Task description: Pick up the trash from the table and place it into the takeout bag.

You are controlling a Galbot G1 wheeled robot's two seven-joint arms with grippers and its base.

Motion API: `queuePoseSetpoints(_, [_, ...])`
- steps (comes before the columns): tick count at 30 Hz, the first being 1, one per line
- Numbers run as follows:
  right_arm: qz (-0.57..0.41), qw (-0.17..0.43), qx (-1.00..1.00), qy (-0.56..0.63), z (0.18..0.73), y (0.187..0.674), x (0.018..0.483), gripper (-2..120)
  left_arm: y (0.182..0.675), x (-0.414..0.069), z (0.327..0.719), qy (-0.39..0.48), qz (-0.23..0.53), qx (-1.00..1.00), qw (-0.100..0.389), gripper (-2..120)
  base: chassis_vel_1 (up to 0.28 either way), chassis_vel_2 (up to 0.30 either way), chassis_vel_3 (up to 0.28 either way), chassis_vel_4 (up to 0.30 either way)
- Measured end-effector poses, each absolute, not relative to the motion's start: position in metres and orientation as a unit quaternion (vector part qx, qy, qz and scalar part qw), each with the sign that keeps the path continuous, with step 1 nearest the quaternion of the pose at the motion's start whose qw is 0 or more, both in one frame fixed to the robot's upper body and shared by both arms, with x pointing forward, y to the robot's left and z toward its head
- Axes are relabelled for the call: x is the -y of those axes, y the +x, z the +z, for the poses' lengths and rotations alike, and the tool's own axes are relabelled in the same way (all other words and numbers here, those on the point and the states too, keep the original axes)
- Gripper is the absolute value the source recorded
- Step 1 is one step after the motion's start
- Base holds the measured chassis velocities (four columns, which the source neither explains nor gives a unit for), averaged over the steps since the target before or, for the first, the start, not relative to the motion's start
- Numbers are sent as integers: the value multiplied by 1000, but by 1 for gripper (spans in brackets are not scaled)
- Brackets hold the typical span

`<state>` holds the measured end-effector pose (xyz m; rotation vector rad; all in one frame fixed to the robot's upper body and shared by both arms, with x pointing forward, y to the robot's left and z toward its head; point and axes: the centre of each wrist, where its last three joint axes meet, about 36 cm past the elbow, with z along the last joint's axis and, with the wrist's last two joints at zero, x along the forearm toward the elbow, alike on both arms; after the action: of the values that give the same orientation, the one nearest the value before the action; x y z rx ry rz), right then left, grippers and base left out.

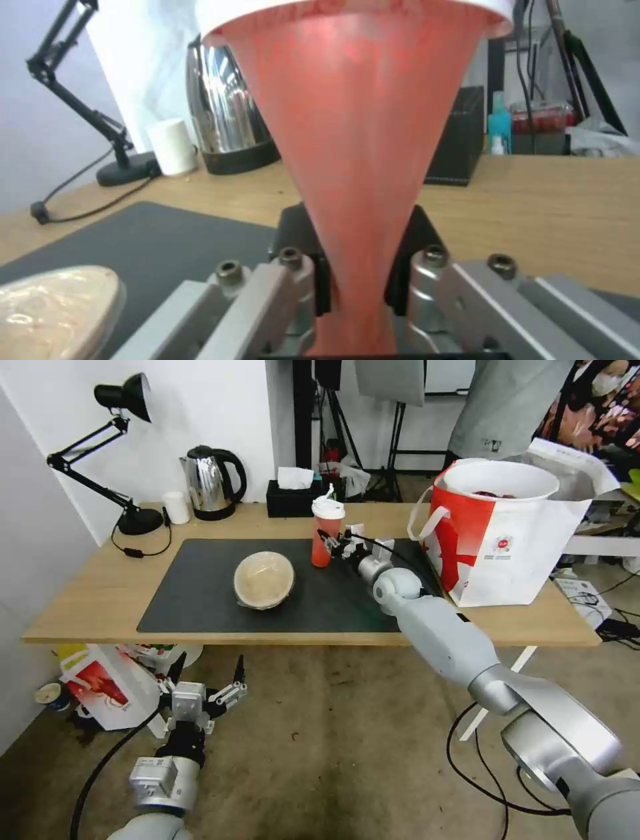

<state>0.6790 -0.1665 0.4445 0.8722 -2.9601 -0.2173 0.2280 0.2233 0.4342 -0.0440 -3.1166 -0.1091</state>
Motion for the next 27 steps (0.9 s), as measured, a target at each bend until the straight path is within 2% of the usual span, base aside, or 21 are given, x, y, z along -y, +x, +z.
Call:
queuePoseSetpoints(4, [-76,6,952,296,461,671,172,3,228,-223,434,-14,-35,999,11,100,0,0,0,0])
queuePoseSetpoints(10, [-76,-2,950,303,470,667,173,3,228,-223,434,-14,-35,999,11,100,0,0,0,0])
queuePoseSetpoints(20, [-60,-39,941,330,516,651,185,3,228,-223,434,-14,-35,999,11,100,0,0,0,0])
queuePoseSetpoints(27, [80,-97,908,400,552,642,211,3,228,-223,434,-14,-35,999,11,100,0,0,0,0])
